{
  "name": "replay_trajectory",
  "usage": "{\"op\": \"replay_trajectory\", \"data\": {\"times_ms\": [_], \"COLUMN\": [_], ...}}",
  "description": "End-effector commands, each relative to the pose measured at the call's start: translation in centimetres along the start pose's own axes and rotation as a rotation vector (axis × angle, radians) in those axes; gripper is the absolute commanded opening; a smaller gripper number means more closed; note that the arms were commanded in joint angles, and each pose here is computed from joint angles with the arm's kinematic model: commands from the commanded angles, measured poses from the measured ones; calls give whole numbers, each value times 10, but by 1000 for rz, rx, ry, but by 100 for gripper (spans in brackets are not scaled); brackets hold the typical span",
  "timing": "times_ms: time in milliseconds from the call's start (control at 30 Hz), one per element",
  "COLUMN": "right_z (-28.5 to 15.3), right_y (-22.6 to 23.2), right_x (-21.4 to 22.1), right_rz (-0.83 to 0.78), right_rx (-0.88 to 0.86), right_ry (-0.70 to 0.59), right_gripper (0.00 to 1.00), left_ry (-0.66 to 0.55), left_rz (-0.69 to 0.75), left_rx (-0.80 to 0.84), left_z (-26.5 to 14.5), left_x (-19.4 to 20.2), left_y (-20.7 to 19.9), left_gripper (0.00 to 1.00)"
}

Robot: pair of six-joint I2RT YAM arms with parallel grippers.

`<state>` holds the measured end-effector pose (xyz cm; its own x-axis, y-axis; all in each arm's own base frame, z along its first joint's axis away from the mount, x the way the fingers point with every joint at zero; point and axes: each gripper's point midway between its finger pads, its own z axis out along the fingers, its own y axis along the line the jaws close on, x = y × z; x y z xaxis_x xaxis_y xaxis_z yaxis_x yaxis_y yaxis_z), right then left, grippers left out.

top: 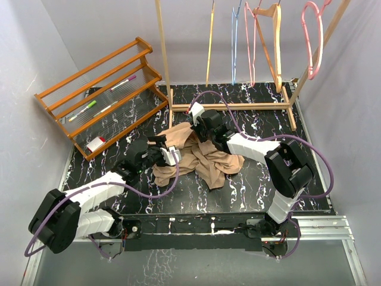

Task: Place the t-shirt on the hanger
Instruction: Pick up the T-shirt from the center of the board.

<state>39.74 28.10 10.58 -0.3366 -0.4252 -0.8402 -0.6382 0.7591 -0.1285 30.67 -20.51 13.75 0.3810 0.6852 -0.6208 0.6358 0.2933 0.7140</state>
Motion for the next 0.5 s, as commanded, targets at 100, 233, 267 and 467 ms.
{"op": "replay_trajectory", "data": {"times_ms": [100,233,267,467], "right_z": [-9,-10,-10,-11], "right_y": [-8,-9,-9,-9], "right_x": [-32,-32,-32,-30], "right_rz": [24,25,24,24], "right_rx": [24,26,27,31], "right_ry": [-97,-97,-97,-96], "right_gripper": [8,8,8,8], "left_ry": [-12,-7,-5,38], "left_rz": [43,61,65,72], "left_rx": [17,24,24,-6], "left_z": [8,11,11,17], "left_x": [1,3,4,16], "left_y": [-8,-10,-10,-8], "left_gripper": [69,68,66,56]}}
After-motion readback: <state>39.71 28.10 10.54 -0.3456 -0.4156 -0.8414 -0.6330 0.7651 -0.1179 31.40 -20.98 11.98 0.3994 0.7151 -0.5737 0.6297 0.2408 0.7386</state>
